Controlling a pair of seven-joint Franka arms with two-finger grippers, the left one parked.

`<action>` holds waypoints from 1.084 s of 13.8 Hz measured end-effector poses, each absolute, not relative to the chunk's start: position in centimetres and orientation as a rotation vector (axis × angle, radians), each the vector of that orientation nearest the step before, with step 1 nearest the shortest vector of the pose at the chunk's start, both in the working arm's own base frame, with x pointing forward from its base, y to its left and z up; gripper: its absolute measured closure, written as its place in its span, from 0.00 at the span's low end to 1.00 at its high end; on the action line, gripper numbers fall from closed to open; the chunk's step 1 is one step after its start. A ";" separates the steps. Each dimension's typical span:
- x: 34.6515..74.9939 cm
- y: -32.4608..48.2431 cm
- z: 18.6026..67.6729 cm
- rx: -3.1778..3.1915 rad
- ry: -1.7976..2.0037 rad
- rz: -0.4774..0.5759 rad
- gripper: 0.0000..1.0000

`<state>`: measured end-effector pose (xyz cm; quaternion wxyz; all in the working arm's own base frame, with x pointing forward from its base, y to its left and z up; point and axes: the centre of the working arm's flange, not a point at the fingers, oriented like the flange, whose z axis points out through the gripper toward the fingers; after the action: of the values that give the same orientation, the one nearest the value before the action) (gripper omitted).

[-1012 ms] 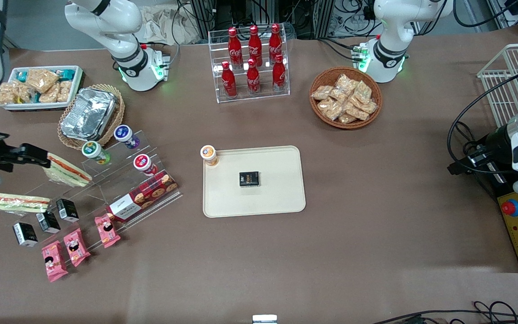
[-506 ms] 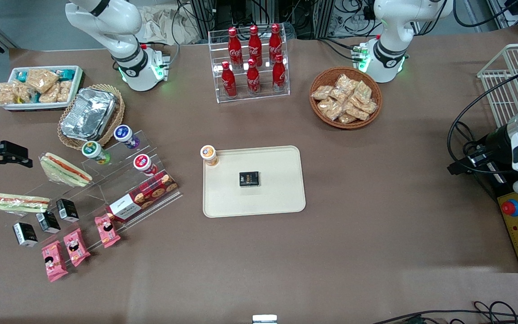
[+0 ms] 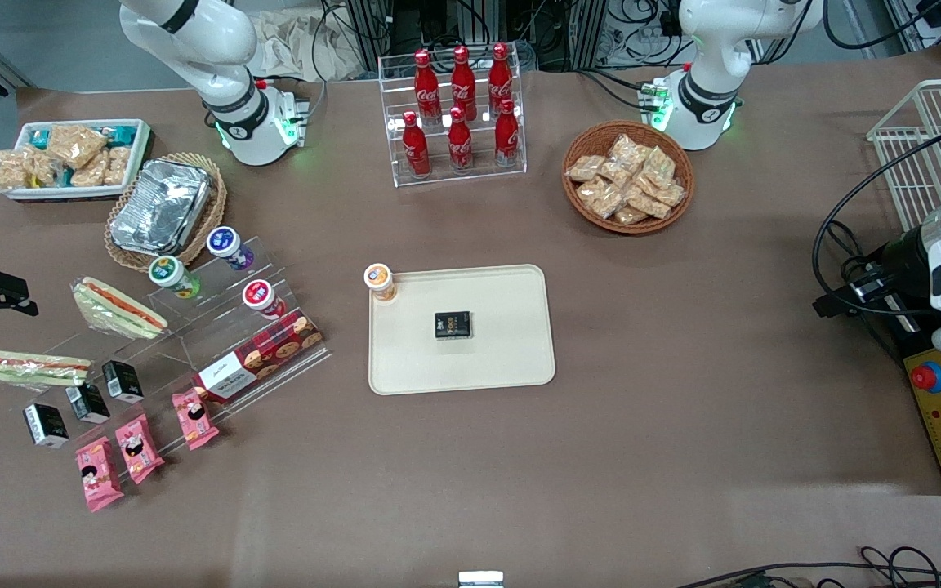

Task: Place sandwich on tray
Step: 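Move the right gripper over the acrylic stand toward the wrapped sandwiches, then lower the open right gripper onto the long wrapped sub sandwich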

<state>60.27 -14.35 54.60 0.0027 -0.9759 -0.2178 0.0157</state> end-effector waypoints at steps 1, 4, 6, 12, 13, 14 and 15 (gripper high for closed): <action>60.3 -14.4 54.5 -3.059 -0.685 0.051 0.00; 60.3 -14.2 54.6 -3.059 -0.689 0.049 0.00; 60.4 -14.0 54.6 -3.069 -0.643 0.049 0.01; 60.1 -16.6 53.8 -3.150 -0.198 0.073 0.01; 60.1 -17.6 53.2 -3.167 -0.138 0.088 0.01; 60.2 -18.7 52.5 -3.175 -0.056 0.105 0.01; 60.1 -20.0 51.8 -3.181 0.050 0.117 0.01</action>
<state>60.12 -19.96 51.83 -0.0212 -0.9990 0.0157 0.0367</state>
